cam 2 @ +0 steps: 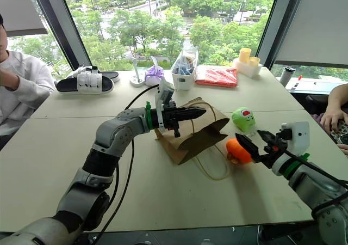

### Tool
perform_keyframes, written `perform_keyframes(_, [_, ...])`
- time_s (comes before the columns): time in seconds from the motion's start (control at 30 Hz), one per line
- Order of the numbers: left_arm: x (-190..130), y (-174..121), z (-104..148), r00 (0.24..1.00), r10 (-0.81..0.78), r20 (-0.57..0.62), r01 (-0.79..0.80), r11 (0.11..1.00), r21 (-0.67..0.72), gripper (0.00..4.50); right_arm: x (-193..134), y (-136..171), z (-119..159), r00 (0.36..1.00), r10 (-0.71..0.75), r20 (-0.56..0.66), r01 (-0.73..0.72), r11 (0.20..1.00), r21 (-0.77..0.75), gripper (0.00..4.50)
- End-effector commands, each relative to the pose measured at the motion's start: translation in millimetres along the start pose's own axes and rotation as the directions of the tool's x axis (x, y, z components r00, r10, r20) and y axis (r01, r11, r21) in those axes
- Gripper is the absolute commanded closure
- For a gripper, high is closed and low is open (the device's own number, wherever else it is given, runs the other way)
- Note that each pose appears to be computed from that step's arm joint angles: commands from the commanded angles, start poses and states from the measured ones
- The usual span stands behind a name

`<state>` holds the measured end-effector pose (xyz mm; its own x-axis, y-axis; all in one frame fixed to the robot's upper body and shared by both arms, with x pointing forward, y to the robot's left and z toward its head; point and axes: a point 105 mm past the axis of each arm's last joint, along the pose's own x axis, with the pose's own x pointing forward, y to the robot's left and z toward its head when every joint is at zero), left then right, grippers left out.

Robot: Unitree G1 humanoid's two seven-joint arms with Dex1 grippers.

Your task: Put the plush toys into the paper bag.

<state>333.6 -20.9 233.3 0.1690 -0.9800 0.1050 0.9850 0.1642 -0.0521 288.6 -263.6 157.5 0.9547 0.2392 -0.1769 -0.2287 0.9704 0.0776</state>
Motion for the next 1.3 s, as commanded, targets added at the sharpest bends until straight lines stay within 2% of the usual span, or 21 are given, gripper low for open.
perform_keyframes(0.03, [-0.7,-7.2,9.2,0.999,-0.031,0.03,0.03,0.999,0.029,4.5,33.3,-7.2,-20.1,0.995,-0.005,-0.096,-0.003,0.997,-0.083,0.05])
perform_keyframes(0.2, [-6.1,-7.4,11.9,0.999,-0.02,0.025,0.019,0.999,0.042,4.5,48.1,-11.6,-53.4,0.966,0.016,-0.259,-0.04,0.996,-0.086,0.05])
perform_keyframes(0.23, [-7.3,-6.6,13.0,1.0,-0.013,0.026,0.012,0.999,0.047,4.5,49.5,-14.8,-56.8,0.961,0.003,-0.275,-0.027,0.996,-0.086,0.28])
perform_keyframes(0.3, [-8.9,-5.3,15.3,1.0,-0.003,0.03,0.002,0.999,0.054,4.5,51.2,-17.7,-56.6,0.961,-0.004,-0.276,-0.022,0.996,-0.091,0.91])
perform_keyframes(0.43, [-10.0,-6.8,17.8,0.999,-0.003,0.034,0.001,0.998,0.057,4.5,50.9,-18.6,-55.2,0.962,-0.005,-0.272,-0.024,0.994,-0.105,2.81])
perform_keyframes(0.53, [-10.9,-8.5,17.7,0.999,-0.012,0.031,0.01,0.998,0.056,4.5,48.4,-9.9,-37.8,0.981,0.051,-0.185,-0.067,0.994,-0.085,4.25])
perform_keyframes(0.57, [-11.4,-8.5,17.7,0.999,-0.014,0.029,0.012,0.998,0.057,4.5,44.1,-9.7,-24.7,0.99,0.057,-0.129,-0.067,0.995,-0.07,4.48])
perform_keyframes(0.7, [-13.6,-5.5,20.2,0.999,-0.02,0.032,0.018,0.998,0.052,4.5,17.3,-18.3,24.7,0.998,0.012,0.066,-0.012,1.0,0.001,4.48])
perform_keyframes(0.77, [-12.8,-4.5,21.5,0.999,-0.026,0.036,0.025,0.999,0.047,4.5,5.9,-2.0,33.3,0.99,0.08,0.114,-0.092,0.991,0.102,4.48])
perform_keyframes(0.97, [-9.9,-3.7,24.3,0.998,-0.051,0.046,0.049,0.998,0.031,4.5,-7.6,54.8,23.3,0.962,0.247,0.117,-0.269,0.932,0.242,4.48])
perform_keyframes(1.07, [-8.2,-6.1,32.6,0.993,-0.078,0.092,0.08,0.997,-0.018,4.5,1.3,74.0,18.6,0.955,0.271,0.12,-0.295,0.911,0.29,4.48])
perform_keyframes(1.3, [-6.7,-11.5,34.0,0.991,-0.1,0.087,0.101,0.995,-0.013,4.5,30.6,102.1,9.7,0.939,0.333,0.083,-0.341,0.88,0.332,4.48])
